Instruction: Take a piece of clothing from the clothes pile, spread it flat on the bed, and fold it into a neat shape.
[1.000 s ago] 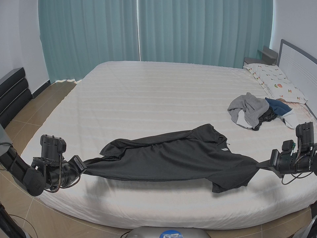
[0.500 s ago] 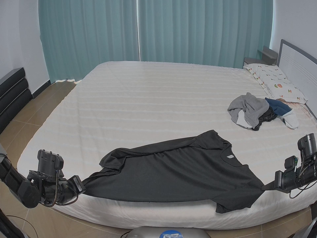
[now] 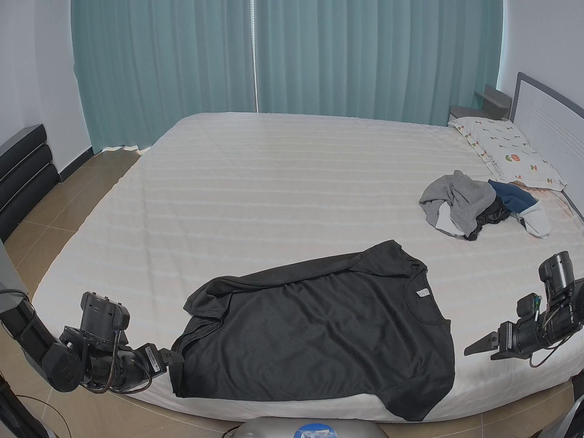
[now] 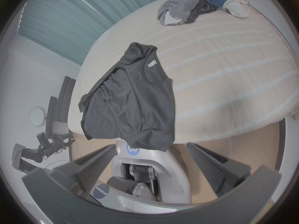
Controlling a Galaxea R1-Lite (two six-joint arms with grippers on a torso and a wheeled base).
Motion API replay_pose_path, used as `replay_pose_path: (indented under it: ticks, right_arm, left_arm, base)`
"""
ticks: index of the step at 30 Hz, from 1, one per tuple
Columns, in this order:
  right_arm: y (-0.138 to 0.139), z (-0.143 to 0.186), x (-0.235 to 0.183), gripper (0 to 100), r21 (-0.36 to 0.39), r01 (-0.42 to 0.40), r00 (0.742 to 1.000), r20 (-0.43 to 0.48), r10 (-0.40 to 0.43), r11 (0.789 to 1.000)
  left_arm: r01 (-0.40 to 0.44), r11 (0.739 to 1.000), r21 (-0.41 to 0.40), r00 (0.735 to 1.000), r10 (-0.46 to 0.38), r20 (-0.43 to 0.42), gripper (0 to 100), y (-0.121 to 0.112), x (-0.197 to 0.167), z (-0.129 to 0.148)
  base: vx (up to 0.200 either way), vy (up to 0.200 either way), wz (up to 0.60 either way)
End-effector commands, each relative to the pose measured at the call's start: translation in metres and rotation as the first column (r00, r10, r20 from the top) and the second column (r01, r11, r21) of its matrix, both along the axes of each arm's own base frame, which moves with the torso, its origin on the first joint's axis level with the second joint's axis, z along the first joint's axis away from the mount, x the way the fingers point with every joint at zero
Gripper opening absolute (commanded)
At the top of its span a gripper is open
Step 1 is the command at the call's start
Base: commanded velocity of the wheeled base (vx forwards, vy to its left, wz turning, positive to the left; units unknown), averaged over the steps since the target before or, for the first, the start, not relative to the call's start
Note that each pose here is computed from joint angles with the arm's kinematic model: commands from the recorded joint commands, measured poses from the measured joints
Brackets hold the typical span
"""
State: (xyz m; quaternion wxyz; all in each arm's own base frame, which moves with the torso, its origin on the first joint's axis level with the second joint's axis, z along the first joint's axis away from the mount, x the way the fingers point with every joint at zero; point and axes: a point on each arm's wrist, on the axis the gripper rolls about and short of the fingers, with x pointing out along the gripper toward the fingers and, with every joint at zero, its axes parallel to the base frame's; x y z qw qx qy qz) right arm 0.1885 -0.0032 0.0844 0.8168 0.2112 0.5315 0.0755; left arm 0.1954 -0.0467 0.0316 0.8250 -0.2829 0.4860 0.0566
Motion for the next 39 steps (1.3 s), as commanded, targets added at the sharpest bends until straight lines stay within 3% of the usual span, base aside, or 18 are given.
replay_pose_path:
  ticks: [1, 9, 13, 19, 21, 25, 31, 39]
  right_arm:
    - [-0.005, 0.000, 0.016, 100, 0.009, 0.019, 1.000, 0.011, -0.020, 1.000]
    - [-0.005, -0.011, 0.045, 100, 0.029, 0.003, 1.000, -0.006, -0.003, 1.000]
    - [-0.009, -0.018, 0.075, 100, 0.033, 0.028, 0.998, 0.057, -0.030, 0.999]
    - [-0.008, -0.023, 0.099, 100, 0.116, 0.108, 0.991, 0.063, -0.116, 0.987]
    - [-0.010, -0.030, 0.107, 100, 0.199, 0.088, 0.992, 0.069, -0.103, 0.976]
    - [-0.018, -0.039, 0.105, 100, 0.243, 0.096, 0.992, 0.051, -0.112, 0.965]
    - [-0.019, -0.058, 0.104, 100, 0.252, 0.113, 0.994, -0.016, -0.112, 0.961]
    - [-0.019, -0.067, 0.099, 100, 0.253, 0.111, 0.994, -0.007, -0.113, 0.961]
  left_arm:
    - [0.002, 1.000, -0.007, 1.000, -0.002, 0.020, 100, -0.003, 0.011, 0.001]
    - [-0.027, 0.997, -0.067, 0.985, 0.038, 0.166, 100, -0.013, 0.060, 0.025]
    - [-0.049, 0.993, -0.111, 0.975, 0.071, 0.211, 100, -0.025, 0.105, 0.027]
    - [-0.034, 0.994, -0.108, 0.971, 0.059, 0.233, 100, -0.039, 0.158, 0.014]
    - [-0.020, 0.995, -0.094, 0.972, 0.041, 0.230, 100, -0.049, 0.183, 0.012]
    - [-0.036, 0.996, -0.079, 0.985, 0.049, 0.163, 100, -0.047, 0.187, 0.012]
    - [-0.106, 0.992, -0.063, 0.989, 0.112, 0.095, 100, -0.016, 0.178, -0.011]
    - [-0.040, 0.999, 0.020, 0.998, 0.039, 0.055, 100, -0.010, 0.161, -0.026]
  base:
    - [0.000, 0.000, 0.00]
    - [0.000, 0.000, 0.00]
    - [0.000, 0.000, 0.00]
    - [0.000, 0.000, 0.00]
    - [0.000, 0.000, 0.00]
    - [0.000, 0.000, 0.00]
    - [0.000, 0.000, 0.00]
    - [0.000, 0.000, 0.00]
